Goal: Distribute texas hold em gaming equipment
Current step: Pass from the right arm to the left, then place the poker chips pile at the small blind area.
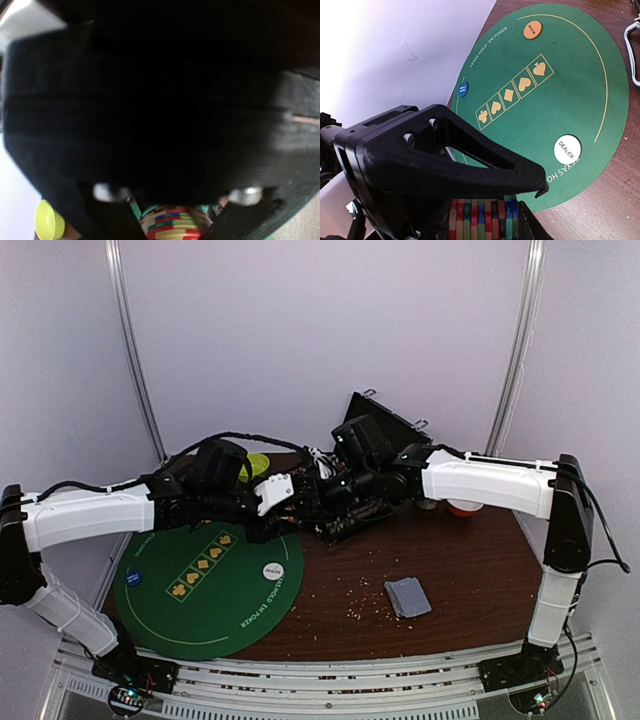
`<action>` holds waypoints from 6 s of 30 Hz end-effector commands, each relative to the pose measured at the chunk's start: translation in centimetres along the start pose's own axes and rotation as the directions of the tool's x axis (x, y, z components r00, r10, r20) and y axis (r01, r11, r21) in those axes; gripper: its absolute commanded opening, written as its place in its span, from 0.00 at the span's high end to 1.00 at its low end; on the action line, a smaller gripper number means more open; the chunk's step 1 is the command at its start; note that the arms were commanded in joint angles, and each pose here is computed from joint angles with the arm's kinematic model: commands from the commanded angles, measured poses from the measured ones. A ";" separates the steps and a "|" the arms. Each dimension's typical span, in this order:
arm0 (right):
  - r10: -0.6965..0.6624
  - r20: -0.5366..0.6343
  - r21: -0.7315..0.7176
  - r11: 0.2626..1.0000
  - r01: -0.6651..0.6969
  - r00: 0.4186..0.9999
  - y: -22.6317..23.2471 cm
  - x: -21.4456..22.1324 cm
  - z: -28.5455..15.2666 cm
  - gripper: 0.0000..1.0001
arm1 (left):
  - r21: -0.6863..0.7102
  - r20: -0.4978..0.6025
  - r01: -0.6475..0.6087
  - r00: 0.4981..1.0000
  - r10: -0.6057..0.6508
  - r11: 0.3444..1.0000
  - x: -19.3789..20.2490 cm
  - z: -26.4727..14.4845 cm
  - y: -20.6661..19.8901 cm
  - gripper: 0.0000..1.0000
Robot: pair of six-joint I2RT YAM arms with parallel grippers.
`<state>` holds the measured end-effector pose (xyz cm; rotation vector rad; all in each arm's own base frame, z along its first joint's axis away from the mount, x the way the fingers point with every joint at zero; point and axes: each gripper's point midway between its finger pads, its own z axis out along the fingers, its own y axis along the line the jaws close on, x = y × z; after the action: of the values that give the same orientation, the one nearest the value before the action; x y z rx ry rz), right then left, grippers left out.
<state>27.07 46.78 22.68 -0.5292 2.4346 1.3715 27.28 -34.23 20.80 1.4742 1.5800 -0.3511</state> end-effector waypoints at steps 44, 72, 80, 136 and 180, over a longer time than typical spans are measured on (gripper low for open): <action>0.047 0.010 0.027 0.998 -0.048 0.999 -7.2 -0.2 2.5 0.44 | 0.051 -0.362 0.291 0.897 -0.254 0.955 11.0 4.1 -3.2 1.00; 0.035 -0.049 -0.016 0.999 -0.035 0.998 -8.2 0.3 -0.7 0.44 | -0.019 -0.323 0.277 0.908 -0.268 0.961 12.1 1.4 -0.3 1.00; -0.044 0.000 0.102 0.994 0.044 0.999 -8.0 -0.5 -5.1 0.43 | -0.231 -0.386 0.438 0.779 -0.495 0.869 16.4 -2.2 5.2 1.00; -0.346 -0.044 0.529 0.788 0.316 0.937 -19.0 2.3 -13.7 0.37 | -0.795 0.123 0.601 0.028 -0.992 -0.082 35.6 -21.7 10.7 1.00; -0.336 -0.045 0.500 0.808 0.312 0.941 -18.8 2.1 -13.8 0.37 | -0.744 0.481 0.422 -0.203 -0.853 -0.519 45.1 -20.5 6.1 0.84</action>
<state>32.62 25.47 14.25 -0.7089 2.3913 0.5511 30.80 10.96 1.73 -1.0354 2.4987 0.1246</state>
